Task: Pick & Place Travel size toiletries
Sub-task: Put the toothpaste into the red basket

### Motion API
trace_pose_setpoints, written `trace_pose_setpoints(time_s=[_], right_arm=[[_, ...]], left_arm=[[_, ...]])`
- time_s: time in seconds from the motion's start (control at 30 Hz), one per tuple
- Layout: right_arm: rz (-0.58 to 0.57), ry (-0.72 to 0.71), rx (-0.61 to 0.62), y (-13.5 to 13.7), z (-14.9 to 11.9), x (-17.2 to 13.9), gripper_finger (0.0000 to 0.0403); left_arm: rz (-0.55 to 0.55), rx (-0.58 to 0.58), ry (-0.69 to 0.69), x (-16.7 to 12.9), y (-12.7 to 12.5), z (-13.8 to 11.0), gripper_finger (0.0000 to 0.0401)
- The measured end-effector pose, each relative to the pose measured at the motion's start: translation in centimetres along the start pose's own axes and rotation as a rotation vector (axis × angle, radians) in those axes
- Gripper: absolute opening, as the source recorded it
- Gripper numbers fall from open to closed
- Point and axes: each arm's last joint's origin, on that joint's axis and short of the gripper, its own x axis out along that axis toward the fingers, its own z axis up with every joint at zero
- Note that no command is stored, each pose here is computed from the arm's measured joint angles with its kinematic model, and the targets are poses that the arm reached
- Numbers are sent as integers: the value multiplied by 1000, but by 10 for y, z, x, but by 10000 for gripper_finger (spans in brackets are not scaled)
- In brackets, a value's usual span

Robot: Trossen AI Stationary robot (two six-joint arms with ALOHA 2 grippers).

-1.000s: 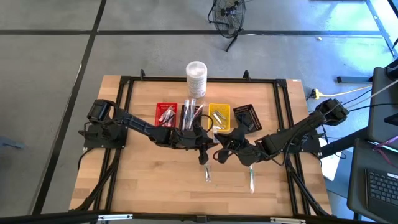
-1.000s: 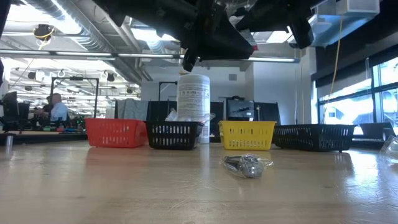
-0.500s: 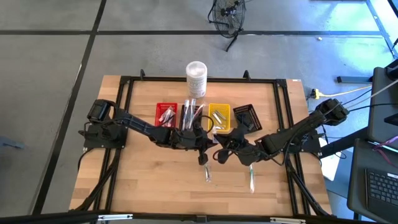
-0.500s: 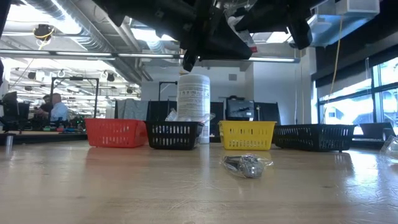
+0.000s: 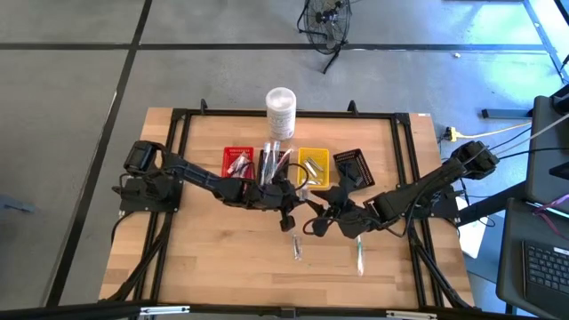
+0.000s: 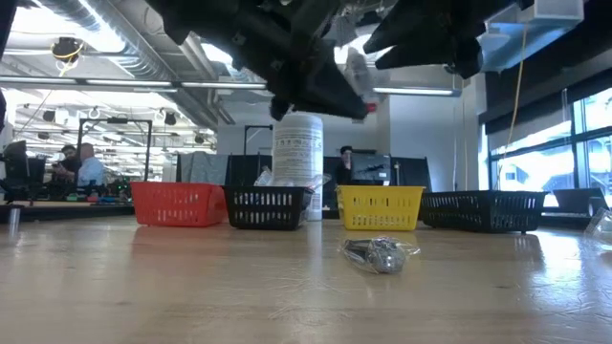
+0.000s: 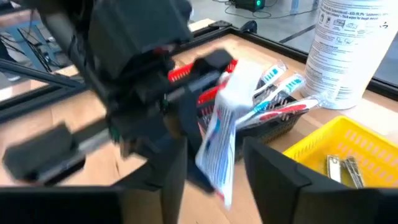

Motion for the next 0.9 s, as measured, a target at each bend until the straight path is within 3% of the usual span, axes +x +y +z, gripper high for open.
trace_pose_setpoints(time_s=[0.2,0.4,0.67,0.9], right_arm=[[7,42,-34,-2,-4,0,205],[55,106,-51,-2,-6,1,234],[60,117,-57,-3,-7,1,239],[60,117,-56,-3,-7,1,222]], left_arm=[[78,21,125,-28,21,12,3],[164,-28,284,-71,43,21,3],[388,-139,583,-101,78,3,3],[585,-271,758,-105,122,-6,3]])
